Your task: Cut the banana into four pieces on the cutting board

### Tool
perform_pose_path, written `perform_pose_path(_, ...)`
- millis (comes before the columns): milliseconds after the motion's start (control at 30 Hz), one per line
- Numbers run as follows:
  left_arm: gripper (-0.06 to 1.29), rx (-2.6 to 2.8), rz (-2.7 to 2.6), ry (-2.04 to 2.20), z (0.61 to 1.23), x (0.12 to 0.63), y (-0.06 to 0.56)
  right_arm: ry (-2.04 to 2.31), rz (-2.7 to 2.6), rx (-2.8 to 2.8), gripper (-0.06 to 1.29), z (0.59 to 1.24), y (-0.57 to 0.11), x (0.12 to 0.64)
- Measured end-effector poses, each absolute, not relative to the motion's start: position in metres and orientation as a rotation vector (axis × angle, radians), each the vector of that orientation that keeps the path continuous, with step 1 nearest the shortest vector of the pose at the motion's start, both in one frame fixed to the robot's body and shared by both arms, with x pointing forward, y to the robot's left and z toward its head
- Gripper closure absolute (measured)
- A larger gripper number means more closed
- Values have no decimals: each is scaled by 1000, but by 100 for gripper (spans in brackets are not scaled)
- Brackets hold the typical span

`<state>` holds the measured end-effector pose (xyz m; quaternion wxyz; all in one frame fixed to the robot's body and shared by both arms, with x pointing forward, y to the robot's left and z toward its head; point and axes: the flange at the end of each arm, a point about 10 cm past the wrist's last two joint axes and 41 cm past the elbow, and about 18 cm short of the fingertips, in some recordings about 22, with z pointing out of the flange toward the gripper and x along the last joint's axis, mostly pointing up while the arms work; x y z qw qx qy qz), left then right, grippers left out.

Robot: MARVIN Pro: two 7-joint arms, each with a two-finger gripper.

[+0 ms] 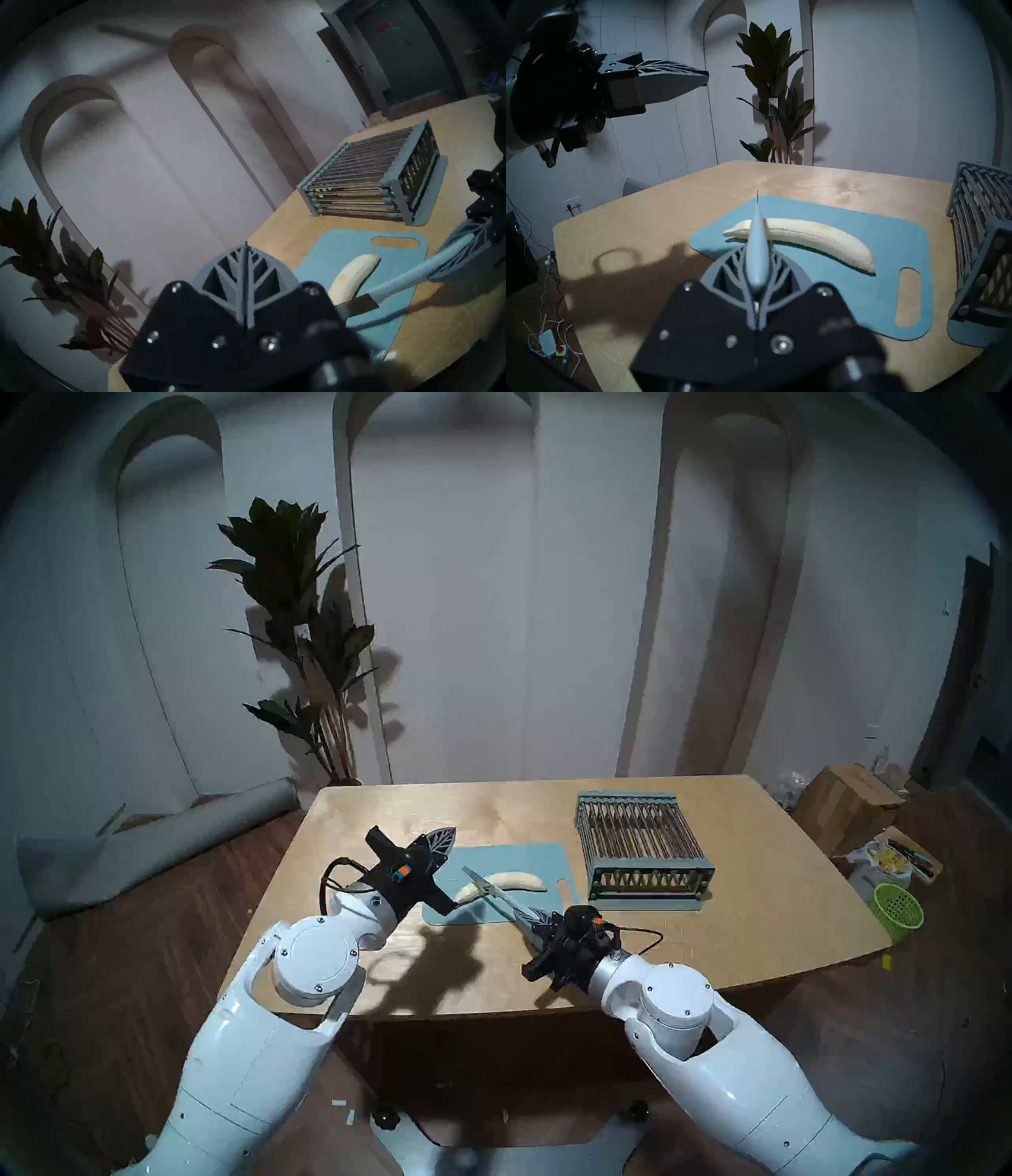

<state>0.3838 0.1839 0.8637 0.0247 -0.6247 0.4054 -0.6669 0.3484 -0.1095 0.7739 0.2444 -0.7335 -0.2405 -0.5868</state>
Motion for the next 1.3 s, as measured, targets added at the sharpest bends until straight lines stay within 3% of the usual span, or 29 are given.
perform_pose_path(900, 126, -2471, -2375, 1280, 842, 437, 178, -679, -1620, -1989, 126, 779, -104, 357)
perform_pose_path(1300, 126, -2851, -2463, 1243, 803, 447, 179, -697, -1647, -1995, 126, 781, -99, 359)
